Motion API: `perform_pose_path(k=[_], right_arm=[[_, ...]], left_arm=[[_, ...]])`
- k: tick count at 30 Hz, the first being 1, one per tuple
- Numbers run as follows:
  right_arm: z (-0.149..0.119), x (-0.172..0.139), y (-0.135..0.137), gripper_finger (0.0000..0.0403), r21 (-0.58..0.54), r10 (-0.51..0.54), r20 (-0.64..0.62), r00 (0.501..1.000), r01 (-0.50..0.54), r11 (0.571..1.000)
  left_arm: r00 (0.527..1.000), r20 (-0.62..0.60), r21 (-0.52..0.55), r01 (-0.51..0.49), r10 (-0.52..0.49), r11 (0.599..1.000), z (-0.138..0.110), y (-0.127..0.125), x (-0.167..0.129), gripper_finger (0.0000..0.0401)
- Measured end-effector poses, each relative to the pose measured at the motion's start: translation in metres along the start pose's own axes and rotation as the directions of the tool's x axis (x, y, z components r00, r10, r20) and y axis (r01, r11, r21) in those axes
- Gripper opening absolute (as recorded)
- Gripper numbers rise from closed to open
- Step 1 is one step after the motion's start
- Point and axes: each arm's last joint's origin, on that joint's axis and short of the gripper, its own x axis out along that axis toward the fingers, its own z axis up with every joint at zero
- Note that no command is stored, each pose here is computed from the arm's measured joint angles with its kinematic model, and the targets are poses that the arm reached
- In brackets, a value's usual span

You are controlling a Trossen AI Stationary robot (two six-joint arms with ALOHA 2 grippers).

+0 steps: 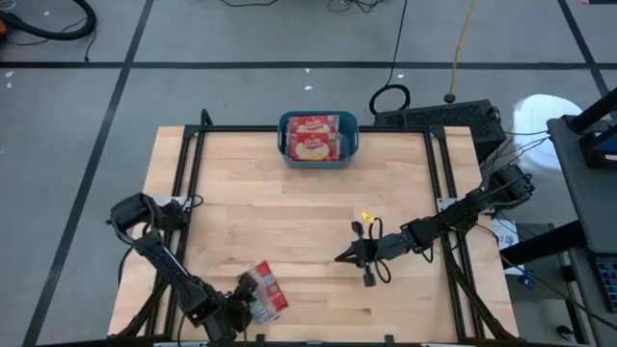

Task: Sort popcorn bags into baskets
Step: Put the red popcorn bag into the blue bin

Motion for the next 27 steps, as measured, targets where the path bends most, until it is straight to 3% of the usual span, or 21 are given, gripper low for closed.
perform_pose_path(k=[9,15,19,27], right_arm=[[0.001,0.000,-0.001,0.0006,0.003,-0.005,0.011,1.000,0.005,1.000],[0.003,0.000,0.000,0.0006,0.017,-0.002,0.030,1.000,0.001,1.000],[0.002,-0.002,0.007,0.0010,-0.006,-0.040,0.037,0.999,0.040,0.999],[0.011,-0.001,0.023,0.0090,-0.119,-0.145,0.044,0.989,0.149,0.982]], left_arm=[[0.995,0.001,-0.029,-0.100,0.100,0.995,0.002,0.016,0.009,0.0012],[0.980,0.010,-0.074,-0.195,0.196,0.978,0.004,0.028,0.013,0.0004],[0.968,0.001,-0.175,-0.248,0.252,0.953,0.006,0.041,0.017,0.0003],[0.962,-0.024,-0.350,-0.263,0.272,0.899,0.009,0.066,0.021,0.0002]])
